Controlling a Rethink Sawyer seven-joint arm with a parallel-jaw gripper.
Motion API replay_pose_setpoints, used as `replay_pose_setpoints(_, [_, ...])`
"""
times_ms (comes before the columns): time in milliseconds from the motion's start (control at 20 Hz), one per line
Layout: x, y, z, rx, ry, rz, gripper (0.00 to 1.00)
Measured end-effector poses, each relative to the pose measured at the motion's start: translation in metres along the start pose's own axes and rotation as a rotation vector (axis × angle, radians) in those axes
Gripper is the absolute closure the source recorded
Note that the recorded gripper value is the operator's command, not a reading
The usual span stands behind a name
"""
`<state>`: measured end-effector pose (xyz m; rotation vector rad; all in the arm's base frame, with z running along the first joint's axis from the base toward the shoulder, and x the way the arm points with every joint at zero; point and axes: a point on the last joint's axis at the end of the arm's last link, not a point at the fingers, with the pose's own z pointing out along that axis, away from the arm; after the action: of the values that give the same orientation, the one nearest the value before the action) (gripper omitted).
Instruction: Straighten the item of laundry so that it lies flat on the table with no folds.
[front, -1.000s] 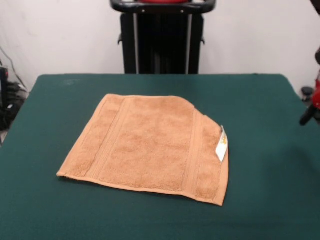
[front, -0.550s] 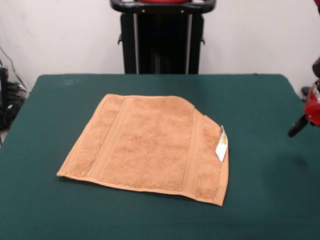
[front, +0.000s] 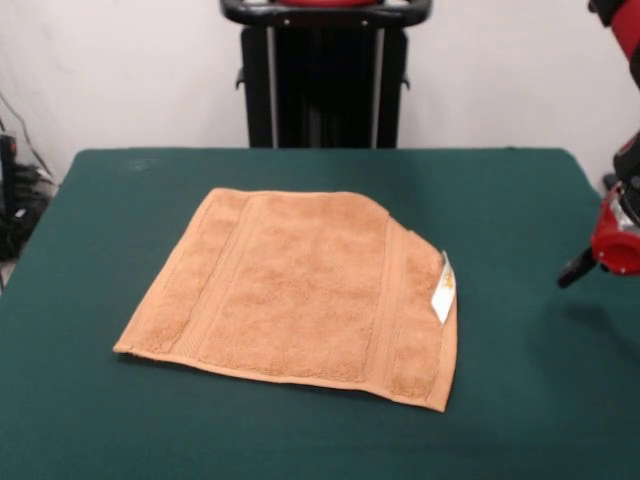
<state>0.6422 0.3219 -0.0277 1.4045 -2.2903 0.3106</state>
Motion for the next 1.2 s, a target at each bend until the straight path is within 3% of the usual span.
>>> replay_pose_setpoints(600, [-0.009,0.001,0.021,-0.002,0.089,0.01,1.0])
replay_pose_setpoints(1200, [-0.031,0.005,0.019,0.007,0.109,0.021,1.0])
